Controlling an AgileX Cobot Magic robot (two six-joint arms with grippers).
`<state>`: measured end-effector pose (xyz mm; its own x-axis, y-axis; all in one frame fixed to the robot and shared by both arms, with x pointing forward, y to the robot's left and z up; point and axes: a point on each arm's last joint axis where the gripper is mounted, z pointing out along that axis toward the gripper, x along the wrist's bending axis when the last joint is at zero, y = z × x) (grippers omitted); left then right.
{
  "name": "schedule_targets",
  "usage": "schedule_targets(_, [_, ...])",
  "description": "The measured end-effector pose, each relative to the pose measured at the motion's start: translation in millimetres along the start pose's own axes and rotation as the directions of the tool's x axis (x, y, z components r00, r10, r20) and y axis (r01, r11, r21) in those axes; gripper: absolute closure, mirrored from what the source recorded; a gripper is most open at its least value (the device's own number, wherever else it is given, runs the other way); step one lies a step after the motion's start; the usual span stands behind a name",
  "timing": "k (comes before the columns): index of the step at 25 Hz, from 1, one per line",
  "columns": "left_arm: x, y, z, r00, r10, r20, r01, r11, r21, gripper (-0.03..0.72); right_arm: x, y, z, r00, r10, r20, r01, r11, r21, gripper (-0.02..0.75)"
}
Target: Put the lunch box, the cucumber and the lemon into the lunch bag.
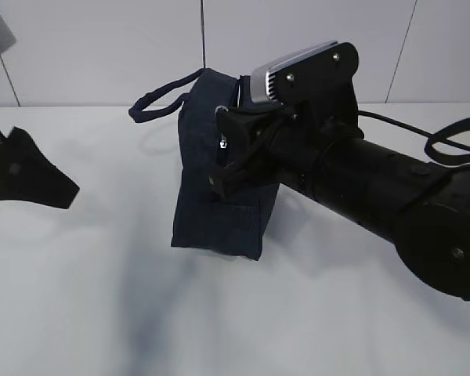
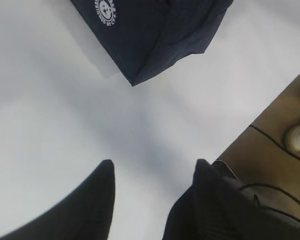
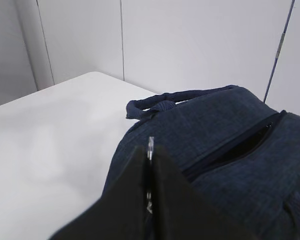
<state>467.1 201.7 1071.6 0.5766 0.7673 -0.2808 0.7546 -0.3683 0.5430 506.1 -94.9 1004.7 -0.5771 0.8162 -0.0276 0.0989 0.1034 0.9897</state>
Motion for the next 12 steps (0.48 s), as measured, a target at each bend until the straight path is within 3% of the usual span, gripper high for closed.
schedule_targets(5, [-0.4,7.2,38.6,0.999,0.049,-0.015,-0.049,0.998,0.041,0.338,0.1,3.1,1.6,1.0,0.001,-0.001,-0.001,1.0,-0.004,0.738])
schedule_targets(12, [-7.2,15.1,79.3,0.995,0.097,-0.037,-0.097,0.995,0.023,0.339,-1.0,3.0,1.8,1.0,0.018,0.012,-0.018,1.0,0.0,0.738])
